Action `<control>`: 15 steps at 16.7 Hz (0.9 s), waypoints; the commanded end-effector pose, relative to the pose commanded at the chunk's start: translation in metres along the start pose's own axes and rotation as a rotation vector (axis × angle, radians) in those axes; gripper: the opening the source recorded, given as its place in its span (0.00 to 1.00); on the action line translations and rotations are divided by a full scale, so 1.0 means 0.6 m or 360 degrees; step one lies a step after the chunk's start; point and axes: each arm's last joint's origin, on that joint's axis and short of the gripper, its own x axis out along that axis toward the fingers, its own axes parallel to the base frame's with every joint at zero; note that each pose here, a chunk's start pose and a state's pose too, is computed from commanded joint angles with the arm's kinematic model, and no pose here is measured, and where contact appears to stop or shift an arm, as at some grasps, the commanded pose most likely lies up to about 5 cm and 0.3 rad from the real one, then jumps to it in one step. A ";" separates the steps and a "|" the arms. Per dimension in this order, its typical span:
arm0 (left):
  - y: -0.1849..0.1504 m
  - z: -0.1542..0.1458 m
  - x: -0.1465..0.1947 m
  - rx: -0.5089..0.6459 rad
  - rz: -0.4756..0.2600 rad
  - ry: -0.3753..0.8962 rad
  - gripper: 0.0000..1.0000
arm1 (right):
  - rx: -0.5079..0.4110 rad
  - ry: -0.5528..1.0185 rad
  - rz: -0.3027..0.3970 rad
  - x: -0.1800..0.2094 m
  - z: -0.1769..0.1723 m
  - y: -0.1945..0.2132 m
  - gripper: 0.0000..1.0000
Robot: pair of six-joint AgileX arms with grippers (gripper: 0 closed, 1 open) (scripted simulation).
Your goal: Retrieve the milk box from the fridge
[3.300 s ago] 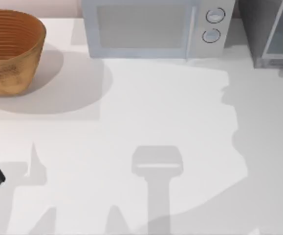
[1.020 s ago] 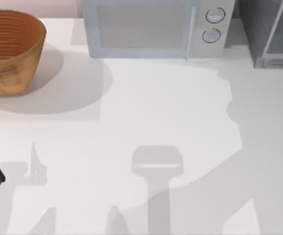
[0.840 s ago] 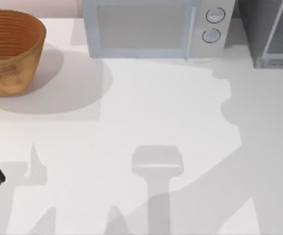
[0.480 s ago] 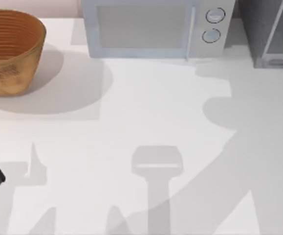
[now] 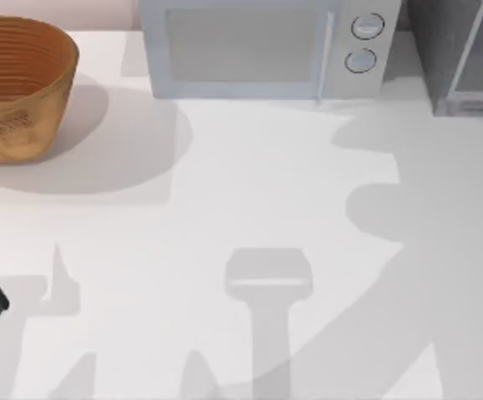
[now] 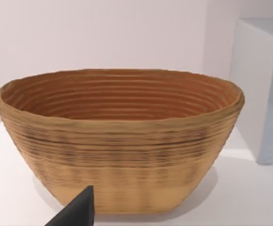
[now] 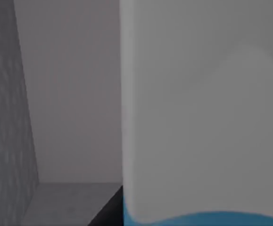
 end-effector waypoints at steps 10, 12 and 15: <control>0.000 0.000 0.000 0.0000 0.0000 0.0000 1.00 | -0.0004 0.0017 0.0008 -0.126 -0.008 0.003 0.00; 0.000 0.000 0.000 0.0000 0.0000 0.0000 1.00 | 0.0001 0.0027 0.0015 -0.124 -0.011 0.006 0.00; 0.000 0.000 0.000 0.0000 0.0000 0.0000 1.00 | -0.0003 0.0020 0.0017 -0.129 -0.001 0.010 0.00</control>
